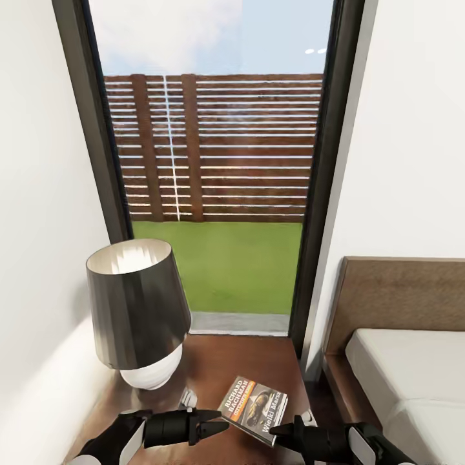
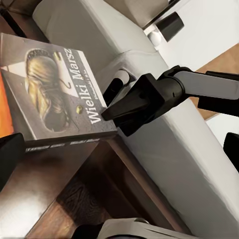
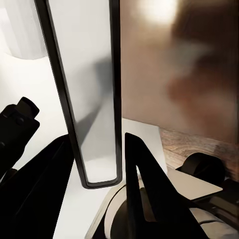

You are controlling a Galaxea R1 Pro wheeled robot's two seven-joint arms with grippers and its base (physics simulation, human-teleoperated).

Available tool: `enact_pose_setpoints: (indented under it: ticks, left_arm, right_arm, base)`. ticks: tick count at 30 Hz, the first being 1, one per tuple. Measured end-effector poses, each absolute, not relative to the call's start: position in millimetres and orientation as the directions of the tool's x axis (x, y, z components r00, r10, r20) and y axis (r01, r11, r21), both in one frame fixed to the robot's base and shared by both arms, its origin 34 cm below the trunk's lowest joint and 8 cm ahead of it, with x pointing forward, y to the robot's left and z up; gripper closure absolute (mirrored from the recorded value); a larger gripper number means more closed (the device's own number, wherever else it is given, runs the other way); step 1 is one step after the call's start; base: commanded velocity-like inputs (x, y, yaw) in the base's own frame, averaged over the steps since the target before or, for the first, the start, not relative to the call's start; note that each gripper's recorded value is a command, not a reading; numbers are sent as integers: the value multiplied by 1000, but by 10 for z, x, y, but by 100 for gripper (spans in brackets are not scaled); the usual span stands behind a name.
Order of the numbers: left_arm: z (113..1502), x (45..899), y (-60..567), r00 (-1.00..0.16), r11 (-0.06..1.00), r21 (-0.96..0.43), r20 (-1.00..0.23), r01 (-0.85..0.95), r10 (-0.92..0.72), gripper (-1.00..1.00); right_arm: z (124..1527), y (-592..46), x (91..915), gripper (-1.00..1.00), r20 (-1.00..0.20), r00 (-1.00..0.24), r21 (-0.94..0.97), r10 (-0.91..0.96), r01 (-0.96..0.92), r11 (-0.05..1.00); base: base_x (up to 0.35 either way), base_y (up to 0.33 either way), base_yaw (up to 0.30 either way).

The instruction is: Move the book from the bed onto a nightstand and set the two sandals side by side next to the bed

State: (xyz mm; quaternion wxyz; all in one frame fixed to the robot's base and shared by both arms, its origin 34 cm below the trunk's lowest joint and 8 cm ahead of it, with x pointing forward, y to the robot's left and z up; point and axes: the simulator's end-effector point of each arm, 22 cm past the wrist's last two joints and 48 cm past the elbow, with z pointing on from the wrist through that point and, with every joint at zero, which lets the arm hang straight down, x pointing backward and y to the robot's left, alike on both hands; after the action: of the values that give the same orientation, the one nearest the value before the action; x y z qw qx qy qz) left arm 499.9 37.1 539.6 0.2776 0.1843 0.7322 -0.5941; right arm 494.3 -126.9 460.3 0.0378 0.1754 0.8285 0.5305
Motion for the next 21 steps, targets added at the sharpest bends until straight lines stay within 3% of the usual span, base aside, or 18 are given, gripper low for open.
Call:
enact_pose_setpoints:
  ticks: [21]
  left_arm:
    - [4935,4889,371,-778,226,-768,-626,600,-60,-100]
  right_arm:
    - [4141,-1269,4833,100,123,-936,892,331,250,376]
  base:
    - [0,0,0]
